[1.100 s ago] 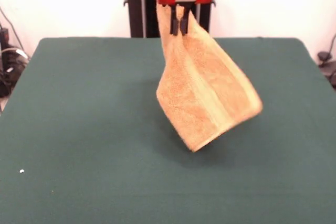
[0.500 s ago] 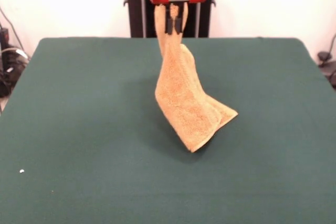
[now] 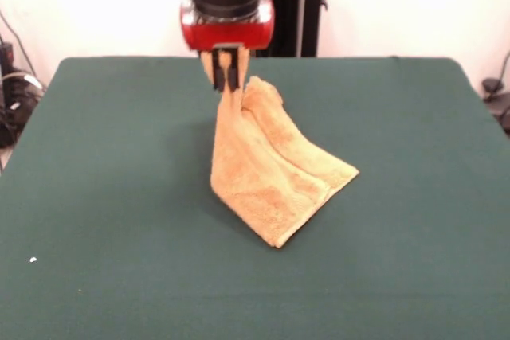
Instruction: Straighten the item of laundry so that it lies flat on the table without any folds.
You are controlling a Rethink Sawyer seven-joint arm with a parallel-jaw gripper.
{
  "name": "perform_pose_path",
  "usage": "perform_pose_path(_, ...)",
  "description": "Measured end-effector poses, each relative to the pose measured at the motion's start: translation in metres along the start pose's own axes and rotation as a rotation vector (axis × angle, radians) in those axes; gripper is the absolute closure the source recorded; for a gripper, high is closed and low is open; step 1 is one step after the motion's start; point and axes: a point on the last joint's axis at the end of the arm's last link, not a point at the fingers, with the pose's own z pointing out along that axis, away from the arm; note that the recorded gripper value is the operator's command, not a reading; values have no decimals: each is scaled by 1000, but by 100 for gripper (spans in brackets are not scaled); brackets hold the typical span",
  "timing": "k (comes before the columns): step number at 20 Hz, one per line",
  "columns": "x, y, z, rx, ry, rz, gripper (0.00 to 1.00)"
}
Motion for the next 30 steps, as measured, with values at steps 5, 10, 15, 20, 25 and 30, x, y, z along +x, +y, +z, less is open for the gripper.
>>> perform_pose_path(5,-14,-19,30,-13,4,-5,100)
perform_pose_path(10,-23,-32,57,-23,7,-18,100)
perform_pose_path(15,-30,-38,67,-15,11,-37,100)
perform_pose_path(20,-37,-49,74,-7,21,-50,100)
perform_pose_path(25,-45,-59,74,1,32,-72,100)
perform_pose_path(30,-55,-65,76,16,61,-136,100)
